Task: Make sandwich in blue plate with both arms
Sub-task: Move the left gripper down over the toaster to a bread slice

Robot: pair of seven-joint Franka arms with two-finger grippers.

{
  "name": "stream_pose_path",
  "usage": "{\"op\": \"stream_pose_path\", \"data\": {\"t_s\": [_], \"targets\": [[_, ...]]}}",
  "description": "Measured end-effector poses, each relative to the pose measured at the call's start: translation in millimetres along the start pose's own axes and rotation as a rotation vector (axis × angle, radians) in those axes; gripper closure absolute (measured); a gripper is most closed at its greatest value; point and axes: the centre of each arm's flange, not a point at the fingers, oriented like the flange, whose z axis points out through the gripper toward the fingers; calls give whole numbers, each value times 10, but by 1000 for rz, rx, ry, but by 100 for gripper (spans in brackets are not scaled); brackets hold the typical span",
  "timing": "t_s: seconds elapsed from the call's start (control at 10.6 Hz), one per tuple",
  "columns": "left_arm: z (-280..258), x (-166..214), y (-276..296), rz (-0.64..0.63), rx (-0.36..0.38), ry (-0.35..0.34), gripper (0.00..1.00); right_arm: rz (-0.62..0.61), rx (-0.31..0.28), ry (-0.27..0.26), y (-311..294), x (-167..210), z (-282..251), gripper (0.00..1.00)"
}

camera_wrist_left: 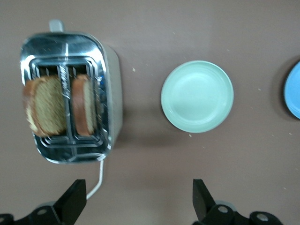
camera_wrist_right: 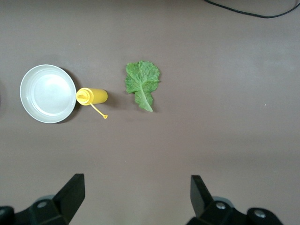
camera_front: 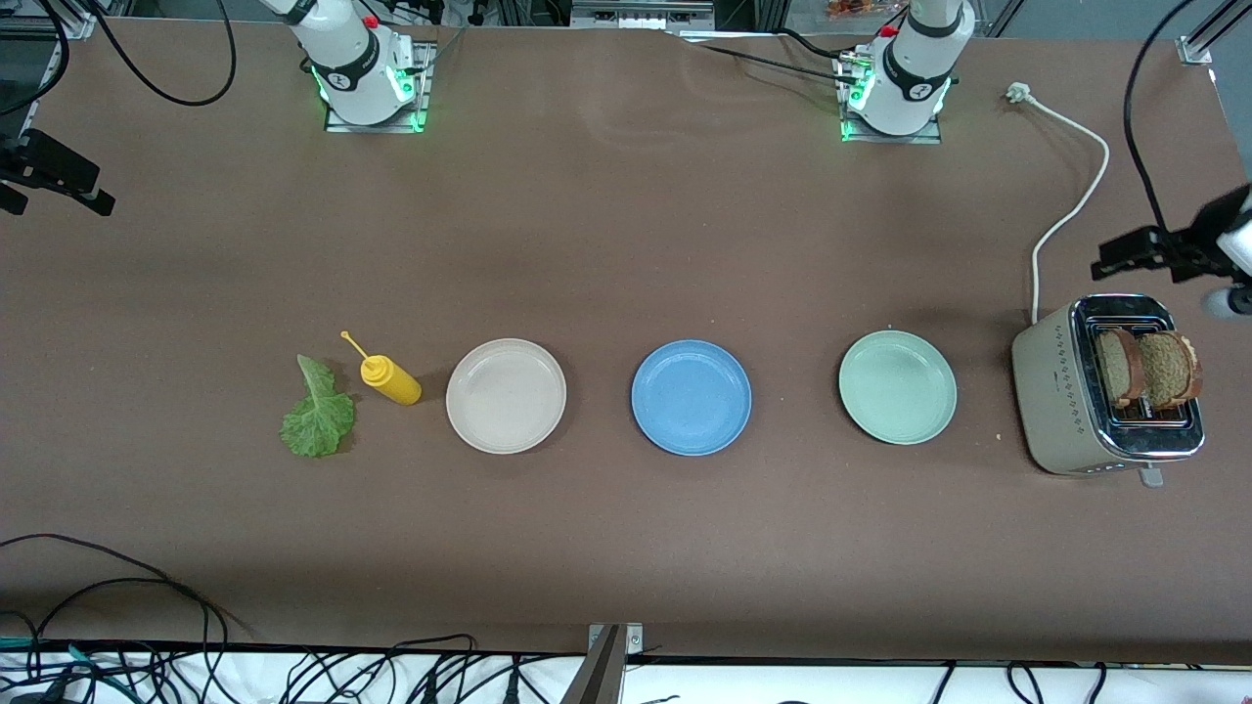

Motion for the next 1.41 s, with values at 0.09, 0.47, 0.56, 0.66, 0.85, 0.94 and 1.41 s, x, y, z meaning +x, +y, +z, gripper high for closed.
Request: {"op": "stream_pose_path", "data": {"t_s": [0.09, 0.47, 0.56, 0.66, 0.85, 0.94, 1.41], "targets": [[89, 158, -192, 9, 0, 21, 0, 0, 0, 0, 0, 0, -1, 0], [679, 618, -449, 52, 44, 48, 0, 0, 0, 1, 2, -1, -5, 0], [875, 709, -522, 63, 84, 33, 0, 0, 0, 1, 1, -1, -6, 0], [1072, 783, -589, 75, 125, 8, 0, 0, 0, 1, 1, -1, -7, 0], [1343, 850, -631, 85, 138, -31, 5, 0, 0, 1, -1, -1, -7, 0], [1427, 868, -639, 89, 141, -39, 8, 0, 0, 1, -1, -1, -7, 0], [1718, 807, -882, 68, 148, -101, 40, -1, 0, 1, -2, -1, -7, 0]]}}
